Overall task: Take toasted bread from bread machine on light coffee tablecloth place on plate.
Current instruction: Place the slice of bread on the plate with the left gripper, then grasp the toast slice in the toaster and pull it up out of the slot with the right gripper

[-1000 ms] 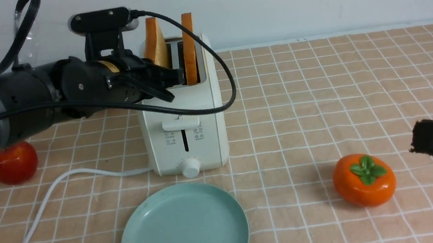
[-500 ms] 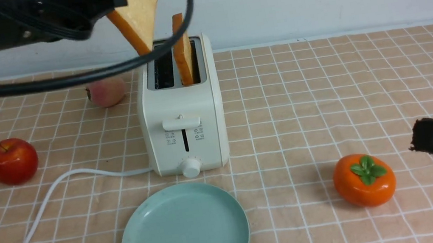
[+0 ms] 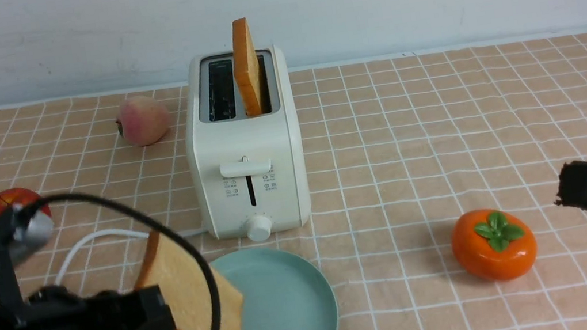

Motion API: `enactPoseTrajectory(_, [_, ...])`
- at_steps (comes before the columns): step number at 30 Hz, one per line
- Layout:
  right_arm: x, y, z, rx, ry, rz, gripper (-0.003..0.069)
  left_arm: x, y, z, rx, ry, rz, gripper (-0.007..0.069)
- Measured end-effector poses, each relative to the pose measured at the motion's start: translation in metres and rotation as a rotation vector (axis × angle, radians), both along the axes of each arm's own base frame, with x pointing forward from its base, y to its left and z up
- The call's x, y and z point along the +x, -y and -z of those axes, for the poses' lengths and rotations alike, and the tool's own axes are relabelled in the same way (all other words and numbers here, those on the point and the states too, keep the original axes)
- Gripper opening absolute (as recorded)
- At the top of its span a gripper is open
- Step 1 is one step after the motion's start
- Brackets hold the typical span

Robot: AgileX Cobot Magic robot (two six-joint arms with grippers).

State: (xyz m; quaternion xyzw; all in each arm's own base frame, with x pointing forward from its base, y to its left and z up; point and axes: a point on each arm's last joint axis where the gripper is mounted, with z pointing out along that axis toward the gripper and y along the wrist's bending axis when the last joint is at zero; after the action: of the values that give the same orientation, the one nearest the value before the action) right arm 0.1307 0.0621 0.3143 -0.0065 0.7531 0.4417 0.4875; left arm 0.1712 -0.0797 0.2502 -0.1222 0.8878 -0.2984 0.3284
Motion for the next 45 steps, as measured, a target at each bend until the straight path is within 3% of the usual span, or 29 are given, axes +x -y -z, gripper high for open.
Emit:
enactPoseTrajectory(11, [-0.001, -0.001, 0.000, 0.002, -0.001, -0.014, 0.0022, 0.020, 0.015, 0.032, -0.089, -0.003, 0.040, 0.0013])
enactPoseTrajectory(19, [-0.002, -0.002, 0.000, 0.005, -0.002, -0.028, 0.0022, 0.037, 0.020, 0.061, 0.057, -0.013, 0.137, 0.0016])
enactPoseTrajectory(24, [-0.002, -0.002, 0.000, 0.005, -0.002, -0.031, 0.0024, 0.041, 0.021, 0.075, 0.072, -0.069, 0.134, 0.0102])
enactPoseTrajectory(28, [-0.002, -0.002, 0.000, 0.005, -0.002, -0.031, 0.0029, 0.042, 0.019, 0.078, 0.092, -0.079, 0.118, 0.0240])
enactPoseTrajectory(30, [-0.002, -0.002, -0.001, 0.011, -0.006, -0.033, 0.0031, 0.043, 0.015, 0.076, 0.114, -0.068, 0.074, 0.0304])
enactPoseTrajectory(32, [-0.003, -0.003, -0.006, 0.008, -0.002, -0.051, 0.0032, 0.043, 0.009, 0.068, 0.132, -0.042, 0.014, 0.0313])
enactPoseTrajectory(35, [-0.003, -0.005, -0.023, -0.047, 0.013, -0.081, 0.0031, 0.040, 0.003, 0.056, 0.144, 0.010, -0.037, 0.0284])
enactPoseTrajectory(38, [0.001, -0.001, -0.050, -0.179, 0.003, -0.071, 0.0022, 0.035, 0.001, 0.039, 0.122, 0.076, -0.044, 0.0196])
enactPoseTrajectory(43, [0.015, 0.011, -0.074, -0.390, -0.109, 0.003, 0.0000, 0.028, 0.003, 0.032, 0.103, 0.101, 0.010, 0.0043])
enactPoseTrajectory(44, [0.023, 0.016, -0.082, -0.452, -0.158, 0.033, 0.0000, 0.025, 0.004, 0.033, 0.109, 0.092, 0.044, -0.0015])
enactPoseTrajectory(45, [0.027, 0.020, -0.085, -0.496, -0.212, 0.058, 0.0000, 0.022, 0.006, 0.036, 0.101, 0.067, 0.067, -0.0014])
